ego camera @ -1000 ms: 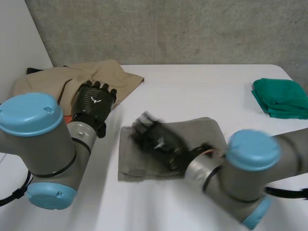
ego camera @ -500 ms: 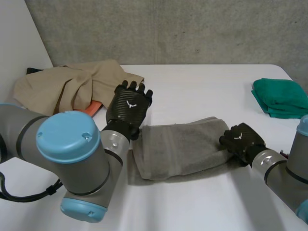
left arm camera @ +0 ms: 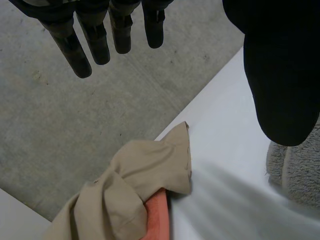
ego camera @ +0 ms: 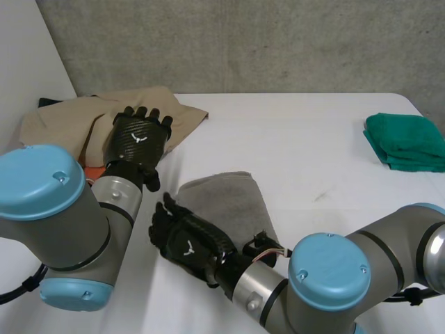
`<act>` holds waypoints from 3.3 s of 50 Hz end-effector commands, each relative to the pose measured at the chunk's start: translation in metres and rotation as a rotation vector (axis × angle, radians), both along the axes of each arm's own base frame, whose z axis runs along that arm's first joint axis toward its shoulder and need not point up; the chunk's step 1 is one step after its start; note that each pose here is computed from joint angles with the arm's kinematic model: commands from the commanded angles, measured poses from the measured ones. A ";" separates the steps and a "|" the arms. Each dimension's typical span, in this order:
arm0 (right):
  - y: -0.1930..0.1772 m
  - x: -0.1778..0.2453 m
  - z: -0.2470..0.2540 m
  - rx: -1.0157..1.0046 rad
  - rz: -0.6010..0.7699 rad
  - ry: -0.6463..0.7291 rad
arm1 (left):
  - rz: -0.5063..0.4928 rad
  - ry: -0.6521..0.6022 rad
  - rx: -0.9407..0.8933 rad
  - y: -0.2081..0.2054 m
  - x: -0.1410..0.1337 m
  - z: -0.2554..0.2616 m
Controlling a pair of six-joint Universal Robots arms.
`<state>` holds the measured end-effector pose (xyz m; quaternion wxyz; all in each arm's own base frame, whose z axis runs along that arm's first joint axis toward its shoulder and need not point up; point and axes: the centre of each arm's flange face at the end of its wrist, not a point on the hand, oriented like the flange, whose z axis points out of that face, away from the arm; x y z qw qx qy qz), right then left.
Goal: Fold the laundry.
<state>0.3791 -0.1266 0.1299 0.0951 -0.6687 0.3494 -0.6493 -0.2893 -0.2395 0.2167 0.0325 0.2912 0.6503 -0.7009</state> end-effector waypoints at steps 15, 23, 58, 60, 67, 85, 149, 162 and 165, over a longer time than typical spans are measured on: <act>-0.111 -0.096 0.061 0.931 -0.640 -0.443 | -0.174 0.221 0.206 0.040 -0.059 -0.012; -0.130 -0.085 0.029 0.989 -0.684 -0.337 | -0.137 0.105 0.375 0.051 -0.060 -0.059; -0.035 -0.063 0.007 0.510 -0.518 -0.147 | -0.475 0.152 0.158 0.010 -0.057 0.043; -0.029 -0.061 0.004 0.508 -0.500 -0.148 | -0.536 0.156 0.163 0.012 -0.061 0.047; -0.032 -0.056 -0.013 0.468 -0.478 -0.183 | -0.612 0.133 0.234 0.013 -0.066 0.039; -0.049 -0.039 -0.027 0.439 -0.433 -0.210 | -0.587 0.125 0.245 0.013 -0.066 0.032; -0.183 -0.087 0.044 0.265 -0.565 -0.413 | -0.566 0.138 0.227 0.010 -0.062 0.038; -0.310 -0.155 0.141 0.030 -0.561 -0.778 | -0.583 0.164 0.150 0.007 -0.069 0.051; -0.341 -0.189 0.145 -0.043 -0.579 -0.839 | -0.591 0.164 0.148 0.009 -0.071 0.051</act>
